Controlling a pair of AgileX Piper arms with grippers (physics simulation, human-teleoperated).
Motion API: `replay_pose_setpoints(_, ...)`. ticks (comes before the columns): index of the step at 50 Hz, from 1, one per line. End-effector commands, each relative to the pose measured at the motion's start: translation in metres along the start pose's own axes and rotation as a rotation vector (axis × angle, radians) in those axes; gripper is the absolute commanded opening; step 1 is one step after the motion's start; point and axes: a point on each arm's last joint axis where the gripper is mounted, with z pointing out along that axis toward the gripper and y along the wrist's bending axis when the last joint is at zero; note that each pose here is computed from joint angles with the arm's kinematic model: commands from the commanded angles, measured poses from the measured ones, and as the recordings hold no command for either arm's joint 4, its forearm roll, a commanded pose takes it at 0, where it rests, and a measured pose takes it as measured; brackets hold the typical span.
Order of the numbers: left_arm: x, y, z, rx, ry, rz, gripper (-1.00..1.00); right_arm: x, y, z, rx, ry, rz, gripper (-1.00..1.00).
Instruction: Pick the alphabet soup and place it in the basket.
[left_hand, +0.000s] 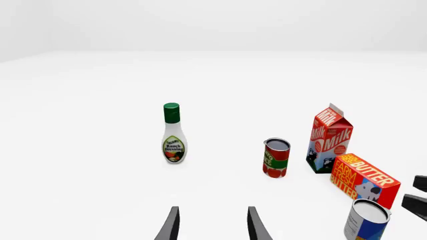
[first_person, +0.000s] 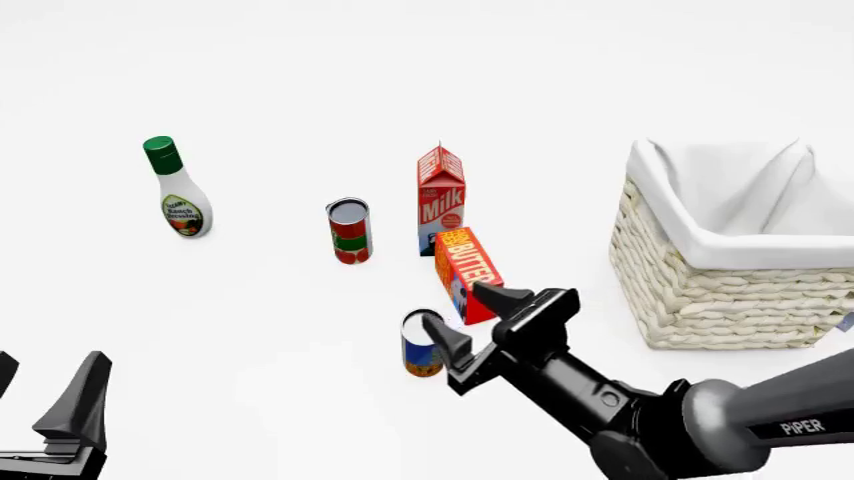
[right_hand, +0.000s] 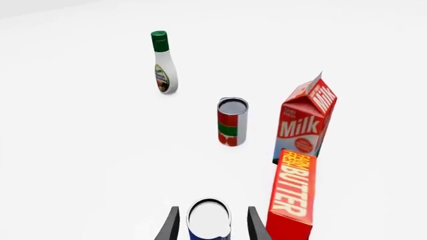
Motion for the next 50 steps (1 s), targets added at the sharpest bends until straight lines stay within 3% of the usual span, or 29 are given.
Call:
replay_pose_setpoints(1, 0.0, 0.0, 0.0, 0.0, 0.0, 0.0, 1.0, 0.008, 0.001, 0.009, -0.004, 0.018, 0.003, 1.0)
replay_pose_setpoints(50, 0.0, 0.0, 0.0, 0.0, 0.0, 0.0, 1.0, 0.042, 0.004, 0.04, -0.013, 0.082, 0.029, 1.0)
